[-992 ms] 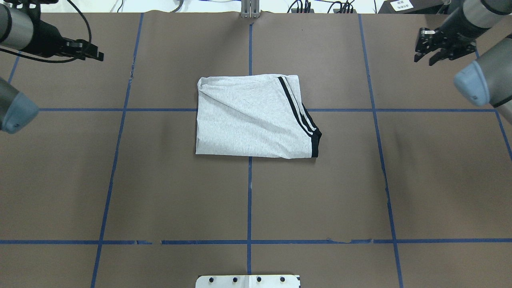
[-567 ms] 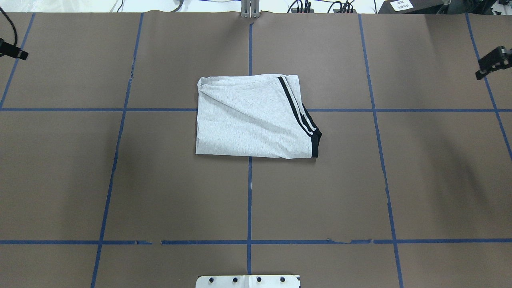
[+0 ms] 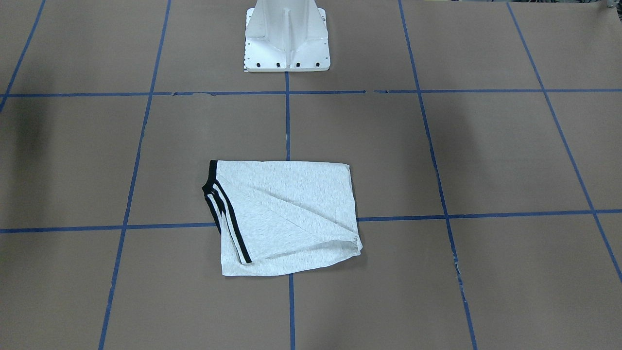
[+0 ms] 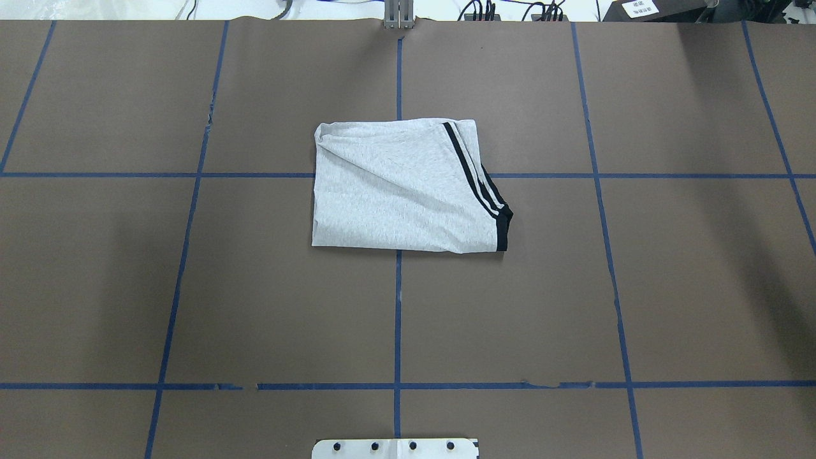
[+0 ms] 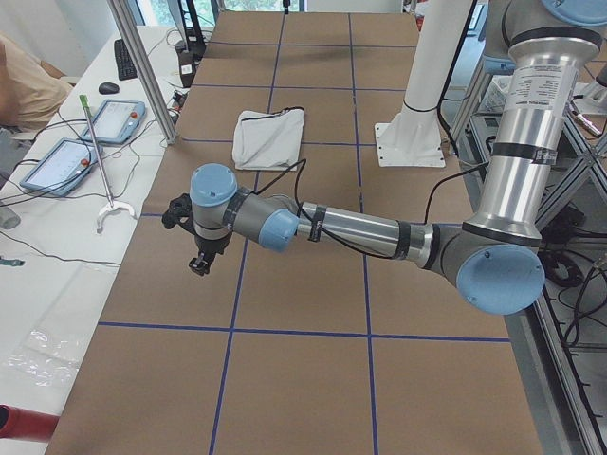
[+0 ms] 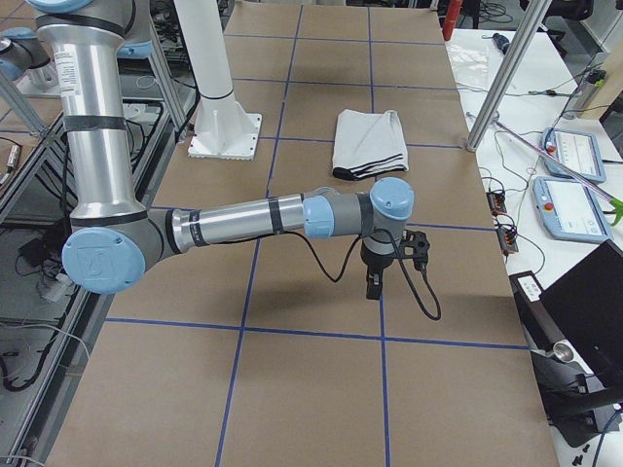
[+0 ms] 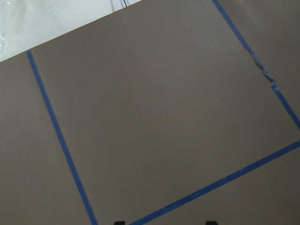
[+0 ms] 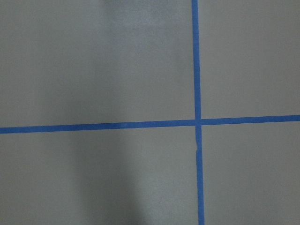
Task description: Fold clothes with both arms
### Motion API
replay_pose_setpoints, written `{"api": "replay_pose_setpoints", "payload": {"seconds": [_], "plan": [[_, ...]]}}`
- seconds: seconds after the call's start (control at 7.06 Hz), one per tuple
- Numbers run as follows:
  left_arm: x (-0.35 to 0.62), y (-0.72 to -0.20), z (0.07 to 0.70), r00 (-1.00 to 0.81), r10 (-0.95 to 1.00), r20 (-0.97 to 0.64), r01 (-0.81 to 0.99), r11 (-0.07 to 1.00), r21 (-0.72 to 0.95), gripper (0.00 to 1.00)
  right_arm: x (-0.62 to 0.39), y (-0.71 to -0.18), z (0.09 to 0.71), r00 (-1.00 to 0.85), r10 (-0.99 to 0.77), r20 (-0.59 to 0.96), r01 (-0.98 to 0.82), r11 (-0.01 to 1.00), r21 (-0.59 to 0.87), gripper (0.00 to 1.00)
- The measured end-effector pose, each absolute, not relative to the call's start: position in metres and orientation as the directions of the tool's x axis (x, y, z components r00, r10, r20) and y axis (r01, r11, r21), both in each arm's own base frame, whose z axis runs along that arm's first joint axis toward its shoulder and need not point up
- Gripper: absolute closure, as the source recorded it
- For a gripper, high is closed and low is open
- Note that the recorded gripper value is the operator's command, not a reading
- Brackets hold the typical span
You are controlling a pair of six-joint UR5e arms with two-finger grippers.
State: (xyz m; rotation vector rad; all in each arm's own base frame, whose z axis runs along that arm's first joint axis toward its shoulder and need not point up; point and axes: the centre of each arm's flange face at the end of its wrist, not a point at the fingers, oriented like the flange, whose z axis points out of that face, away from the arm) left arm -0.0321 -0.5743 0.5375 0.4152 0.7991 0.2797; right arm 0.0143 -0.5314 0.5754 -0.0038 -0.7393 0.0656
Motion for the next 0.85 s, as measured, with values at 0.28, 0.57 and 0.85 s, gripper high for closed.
{"api": "replay_pose_setpoints", "payload": {"seconds": [0.28,0.57,0.85], "plan": [[-0.033,-0.563,0.55,0.661,0.393,-0.639,-0.083,0.885,0.458,0.0,0.029,-0.527,0.59,0.748,0.013,0.664,-0.022,1.0,0.005,0.0],[-0.036,-0.561,0.56,0.691,0.381,-0.614,-0.088,0.888,0.452,0.0,0.031,-0.522,0.597,0.749,-0.046,0.661,0.027,0.999,0.039,0.0],[-0.038,-0.554,0.569,0.701,0.363,-0.614,-0.084,0.897,0.434,0.0,0.03,-0.518,0.602,0.744,-0.042,0.667,0.03,0.999,0.03,0.0]]}}
